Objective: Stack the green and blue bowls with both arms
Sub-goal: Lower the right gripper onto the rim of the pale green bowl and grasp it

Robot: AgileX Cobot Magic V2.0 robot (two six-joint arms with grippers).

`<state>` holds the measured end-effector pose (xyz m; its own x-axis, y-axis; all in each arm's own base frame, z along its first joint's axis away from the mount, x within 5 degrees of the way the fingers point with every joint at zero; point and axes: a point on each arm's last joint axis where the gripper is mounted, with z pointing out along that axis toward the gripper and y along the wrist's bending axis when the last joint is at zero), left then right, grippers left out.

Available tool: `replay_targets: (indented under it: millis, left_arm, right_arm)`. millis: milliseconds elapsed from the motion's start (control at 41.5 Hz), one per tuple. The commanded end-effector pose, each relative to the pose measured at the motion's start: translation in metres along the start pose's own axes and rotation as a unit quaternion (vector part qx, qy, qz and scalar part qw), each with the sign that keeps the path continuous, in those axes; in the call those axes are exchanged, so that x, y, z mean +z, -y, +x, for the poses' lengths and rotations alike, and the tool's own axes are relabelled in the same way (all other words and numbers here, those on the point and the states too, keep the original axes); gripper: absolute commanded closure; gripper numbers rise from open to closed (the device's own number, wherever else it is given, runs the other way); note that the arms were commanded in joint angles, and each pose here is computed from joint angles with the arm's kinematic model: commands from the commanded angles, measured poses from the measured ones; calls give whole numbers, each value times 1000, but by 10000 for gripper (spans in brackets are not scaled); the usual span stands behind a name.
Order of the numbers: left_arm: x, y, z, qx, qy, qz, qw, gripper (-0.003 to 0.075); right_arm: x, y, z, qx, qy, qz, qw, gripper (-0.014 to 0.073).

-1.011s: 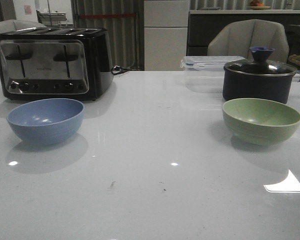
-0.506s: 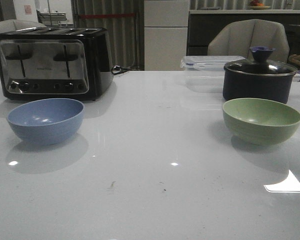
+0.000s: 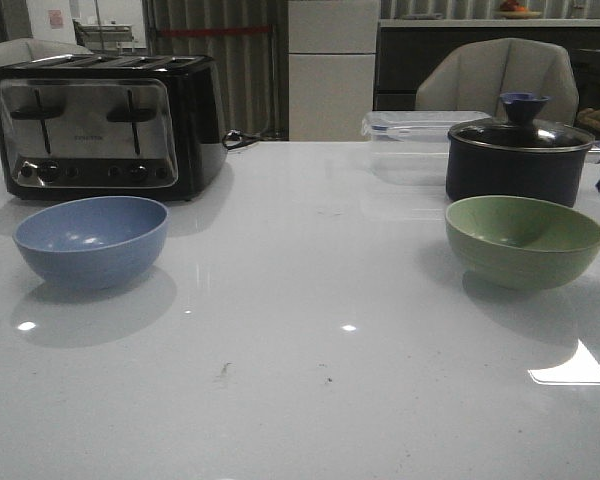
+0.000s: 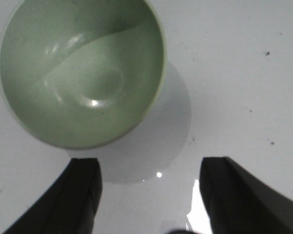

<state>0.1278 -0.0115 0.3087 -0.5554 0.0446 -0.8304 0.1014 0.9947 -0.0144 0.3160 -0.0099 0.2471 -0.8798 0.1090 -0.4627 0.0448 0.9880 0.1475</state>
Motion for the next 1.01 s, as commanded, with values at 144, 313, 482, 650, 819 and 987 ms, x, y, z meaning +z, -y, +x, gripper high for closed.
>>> replay_targets:
  millis: [144, 313, 482, 650, 819, 987]
  left_arm:
    - [-5, 0, -16, -3, 52, -1, 999, 328]
    - [-5, 0, -16, -3, 52, -1, 999, 341]
    - [-5, 0, -16, -3, 52, -1, 999, 341]
    - [-5, 0, -16, -3, 53, -1, 999, 341]
    - [-5, 0, -16, -3, 53, -1, 999, 341]
    - [-5, 0, -16, -3, 53, -1, 999, 341]
  right_arm:
    - [26, 2, -47, 4, 24, -5, 1000, 55]
    - [52, 5, -61, 5, 8, -5, 1000, 55]
    - [69, 7, -66, 6, -10, -6, 1000, 83]
    - [72, 7, -69, 6, -10, -6, 1000, 295]
    - [71, 7, -68, 6, -13, -7, 1000, 480]
    - [59, 5, -70, 4, -6, -8, 1000, 542]
